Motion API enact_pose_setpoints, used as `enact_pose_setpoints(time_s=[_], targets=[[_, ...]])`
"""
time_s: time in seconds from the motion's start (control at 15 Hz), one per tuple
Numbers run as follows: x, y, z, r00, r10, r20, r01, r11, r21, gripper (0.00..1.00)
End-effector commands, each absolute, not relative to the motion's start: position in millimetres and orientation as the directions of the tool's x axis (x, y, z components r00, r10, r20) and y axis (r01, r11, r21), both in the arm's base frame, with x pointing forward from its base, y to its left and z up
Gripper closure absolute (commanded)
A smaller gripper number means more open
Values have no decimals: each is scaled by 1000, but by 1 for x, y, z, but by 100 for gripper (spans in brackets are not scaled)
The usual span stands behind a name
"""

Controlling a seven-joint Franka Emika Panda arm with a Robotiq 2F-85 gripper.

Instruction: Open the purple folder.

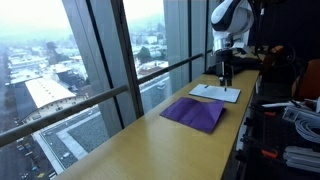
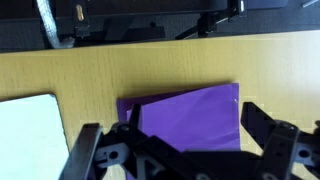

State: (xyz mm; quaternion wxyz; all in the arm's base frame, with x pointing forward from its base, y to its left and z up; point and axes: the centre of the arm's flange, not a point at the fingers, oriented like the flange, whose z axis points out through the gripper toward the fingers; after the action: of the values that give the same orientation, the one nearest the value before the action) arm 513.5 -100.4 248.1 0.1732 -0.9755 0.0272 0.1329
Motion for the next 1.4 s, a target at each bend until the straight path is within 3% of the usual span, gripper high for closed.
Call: enact_pose_setpoints(time_s=[0.0, 1.33], targets=[[538, -108, 224, 964, -19, -267, -107, -942, -319, 0], [556, -109, 147, 945, -34, -325, -141, -939, -314, 0]])
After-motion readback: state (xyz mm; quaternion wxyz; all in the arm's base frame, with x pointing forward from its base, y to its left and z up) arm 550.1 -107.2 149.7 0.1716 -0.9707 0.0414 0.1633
